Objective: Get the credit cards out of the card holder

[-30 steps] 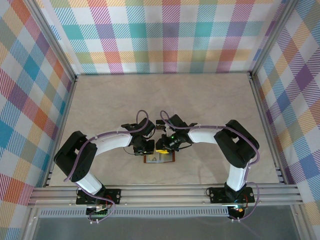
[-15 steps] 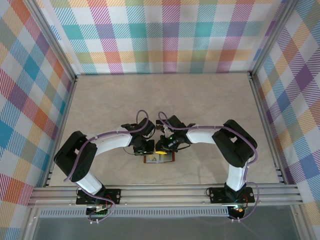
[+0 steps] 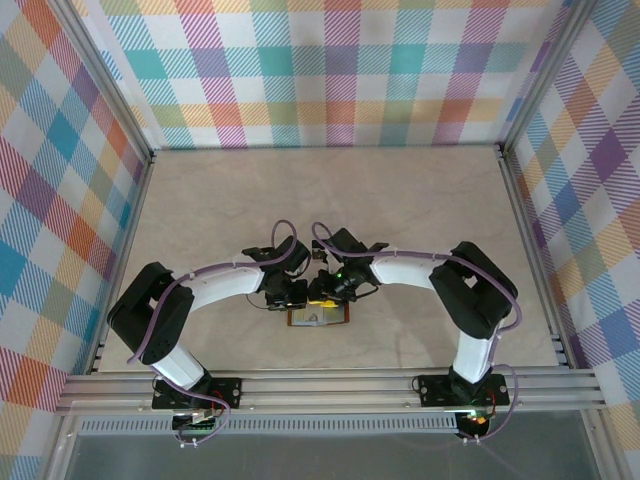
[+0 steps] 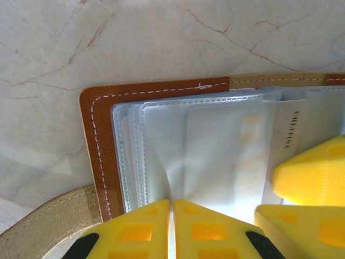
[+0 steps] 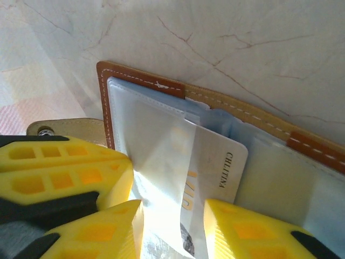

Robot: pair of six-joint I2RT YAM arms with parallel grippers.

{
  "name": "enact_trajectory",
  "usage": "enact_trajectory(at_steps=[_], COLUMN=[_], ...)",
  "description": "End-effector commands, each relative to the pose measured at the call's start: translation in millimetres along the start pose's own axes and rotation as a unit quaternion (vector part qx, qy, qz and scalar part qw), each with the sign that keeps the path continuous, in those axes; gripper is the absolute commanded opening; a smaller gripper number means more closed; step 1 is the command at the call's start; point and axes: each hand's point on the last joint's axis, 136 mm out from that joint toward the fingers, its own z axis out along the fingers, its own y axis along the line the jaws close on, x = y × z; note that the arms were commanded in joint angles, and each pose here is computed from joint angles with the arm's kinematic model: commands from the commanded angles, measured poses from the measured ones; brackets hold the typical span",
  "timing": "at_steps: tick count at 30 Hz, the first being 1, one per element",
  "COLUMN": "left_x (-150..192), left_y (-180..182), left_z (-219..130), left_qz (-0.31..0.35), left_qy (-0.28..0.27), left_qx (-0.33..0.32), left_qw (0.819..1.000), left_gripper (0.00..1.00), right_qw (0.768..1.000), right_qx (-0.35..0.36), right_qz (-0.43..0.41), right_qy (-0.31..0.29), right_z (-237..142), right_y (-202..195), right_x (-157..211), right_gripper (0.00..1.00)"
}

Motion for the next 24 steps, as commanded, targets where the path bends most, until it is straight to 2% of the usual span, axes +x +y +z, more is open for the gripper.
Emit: enact_trajectory(at_steps=[1, 5, 14, 24], left_x=[3.0, -0.2, -5.8, 4.0], left_y=[4.8, 0.2, -14.7, 5.1], left_z=[-3.3, -7.4, -19.1, 4.9], left_qz=[0.009, 0.01, 0.019, 0.02], left_qy=[0.003, -0.001, -0.006, 0.032], left_qx=[-0.017, -0.012, 0.01, -0.038], left_qw=[1.0, 1.0, 1.0, 0.999], left_gripper=[0.11, 0.11, 0.09, 0.07], right_qw=[1.0, 1.0, 1.0, 1.0], right_qx=[-0.014, -0.006, 0.011, 0.013], right_qz=[-0.015, -0.008, 0.016, 0.017], right_qy=[-0.018, -0.017, 0.012, 0.018], right_z=[-16.6, -18.6, 2.1, 9.3], right_y=[11.8, 6.5, -20.4, -28.4], right_x=[-0.4, 1.2, 8.3, 9.4], right_gripper=[0.37, 0.36, 0.31, 0.3])
